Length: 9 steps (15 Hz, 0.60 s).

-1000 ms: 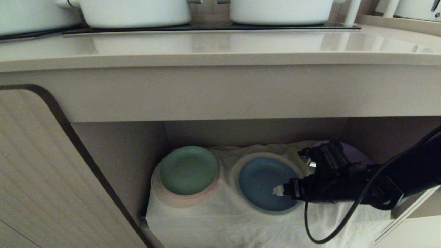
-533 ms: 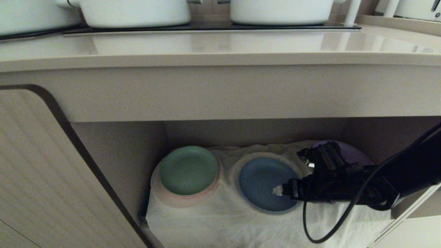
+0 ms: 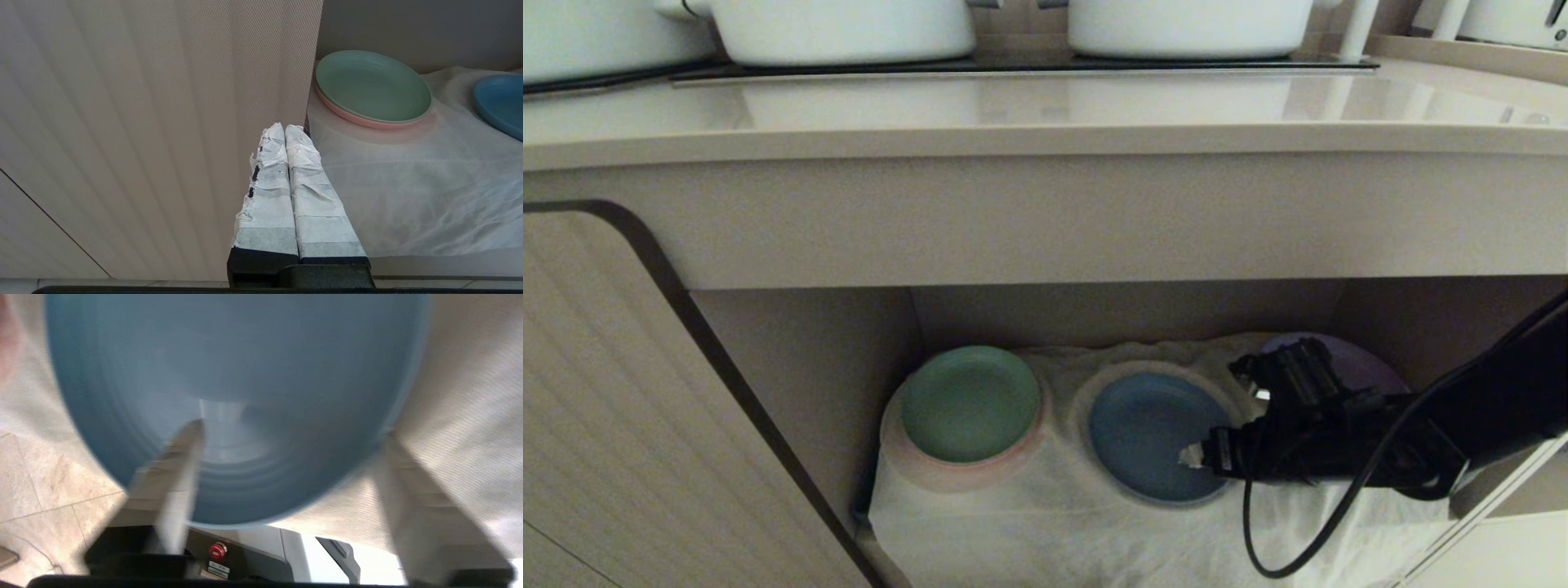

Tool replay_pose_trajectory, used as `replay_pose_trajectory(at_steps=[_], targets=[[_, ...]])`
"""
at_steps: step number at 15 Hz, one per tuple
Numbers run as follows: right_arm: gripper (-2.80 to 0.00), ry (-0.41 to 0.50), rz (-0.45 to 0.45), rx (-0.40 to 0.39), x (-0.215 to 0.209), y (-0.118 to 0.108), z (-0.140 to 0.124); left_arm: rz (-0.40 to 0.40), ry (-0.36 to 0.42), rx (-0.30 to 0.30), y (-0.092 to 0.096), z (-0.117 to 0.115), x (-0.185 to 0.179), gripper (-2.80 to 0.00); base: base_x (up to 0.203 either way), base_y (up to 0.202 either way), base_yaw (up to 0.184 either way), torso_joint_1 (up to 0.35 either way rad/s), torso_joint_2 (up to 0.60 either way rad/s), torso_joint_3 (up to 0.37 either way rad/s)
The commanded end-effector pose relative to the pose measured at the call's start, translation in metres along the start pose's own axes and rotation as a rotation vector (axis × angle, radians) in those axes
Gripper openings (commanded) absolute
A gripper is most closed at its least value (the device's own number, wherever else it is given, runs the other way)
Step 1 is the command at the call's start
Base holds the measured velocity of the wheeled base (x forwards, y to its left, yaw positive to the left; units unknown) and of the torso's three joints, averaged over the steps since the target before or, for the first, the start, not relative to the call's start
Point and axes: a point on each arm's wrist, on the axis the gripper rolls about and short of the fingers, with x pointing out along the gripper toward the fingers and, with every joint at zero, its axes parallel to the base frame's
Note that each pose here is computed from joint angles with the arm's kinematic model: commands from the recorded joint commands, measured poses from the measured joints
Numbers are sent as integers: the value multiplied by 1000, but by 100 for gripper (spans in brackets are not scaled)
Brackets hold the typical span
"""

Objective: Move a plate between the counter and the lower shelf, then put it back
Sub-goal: Pick up the plate in the cupboard

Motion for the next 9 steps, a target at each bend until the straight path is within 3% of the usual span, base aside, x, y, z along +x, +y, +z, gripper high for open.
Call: replay_pose_trajectory(at_steps=[1, 9], targets=[[-280, -13, -15, 1, -1, 0, 1, 1, 0, -1, 0, 0, 0, -280, 0, 0, 0, 0, 0, 0], [-280, -27, -20, 0, -8, 1, 1, 1, 0, -1, 0, 0, 0, -280, 0, 0, 0, 0, 0, 0]])
